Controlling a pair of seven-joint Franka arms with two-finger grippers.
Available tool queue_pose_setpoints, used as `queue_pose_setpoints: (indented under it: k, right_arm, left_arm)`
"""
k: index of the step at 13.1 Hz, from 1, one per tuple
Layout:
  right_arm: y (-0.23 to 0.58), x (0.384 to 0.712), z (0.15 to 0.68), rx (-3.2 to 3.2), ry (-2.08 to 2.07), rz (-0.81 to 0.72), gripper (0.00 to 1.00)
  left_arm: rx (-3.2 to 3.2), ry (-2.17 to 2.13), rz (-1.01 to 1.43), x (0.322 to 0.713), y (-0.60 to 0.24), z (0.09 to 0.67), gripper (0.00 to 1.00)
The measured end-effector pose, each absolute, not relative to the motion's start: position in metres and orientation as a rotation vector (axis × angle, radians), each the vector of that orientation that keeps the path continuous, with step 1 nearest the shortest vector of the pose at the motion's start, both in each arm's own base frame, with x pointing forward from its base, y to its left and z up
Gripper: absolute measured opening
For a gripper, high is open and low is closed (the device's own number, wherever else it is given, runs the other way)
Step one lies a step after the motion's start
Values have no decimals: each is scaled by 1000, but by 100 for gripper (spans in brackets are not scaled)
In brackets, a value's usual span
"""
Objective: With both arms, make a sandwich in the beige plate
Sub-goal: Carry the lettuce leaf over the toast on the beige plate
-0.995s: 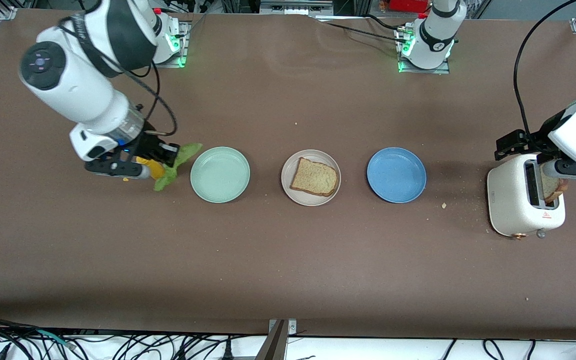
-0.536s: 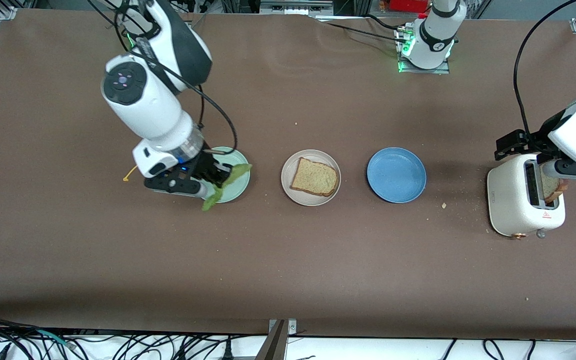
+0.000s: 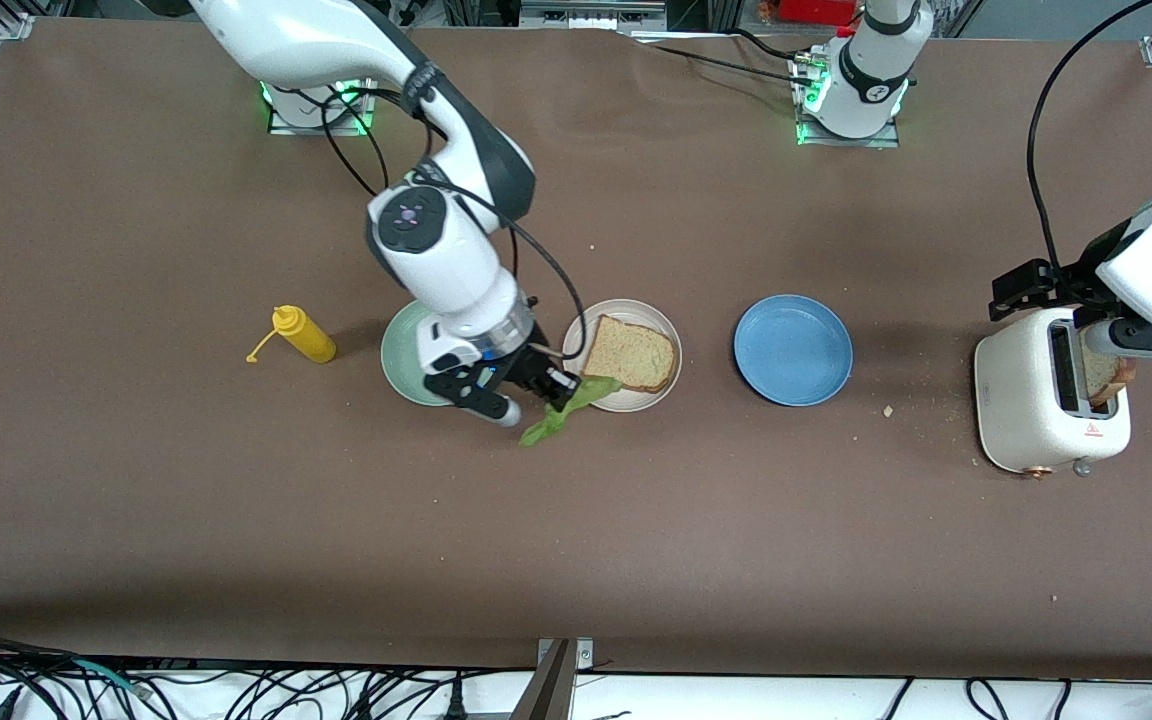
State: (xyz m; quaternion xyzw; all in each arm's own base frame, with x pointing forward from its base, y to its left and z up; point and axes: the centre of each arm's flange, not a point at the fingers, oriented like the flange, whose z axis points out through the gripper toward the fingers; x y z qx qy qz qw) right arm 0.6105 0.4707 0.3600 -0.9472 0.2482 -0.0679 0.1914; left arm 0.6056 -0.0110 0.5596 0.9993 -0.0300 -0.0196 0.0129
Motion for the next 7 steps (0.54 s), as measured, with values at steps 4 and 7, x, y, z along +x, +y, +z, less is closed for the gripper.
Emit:
queue_pose_setpoints:
  k: [4, 7]
  right_arm:
    - [507, 562, 342, -2769, 841, 79, 4]
    - [519, 544, 340, -2784, 915, 166, 4]
  left_arm:
    - [3114, -94, -61, 606, -11, 560, 100]
    - [3114, -94, -61, 606, -11, 560, 100]
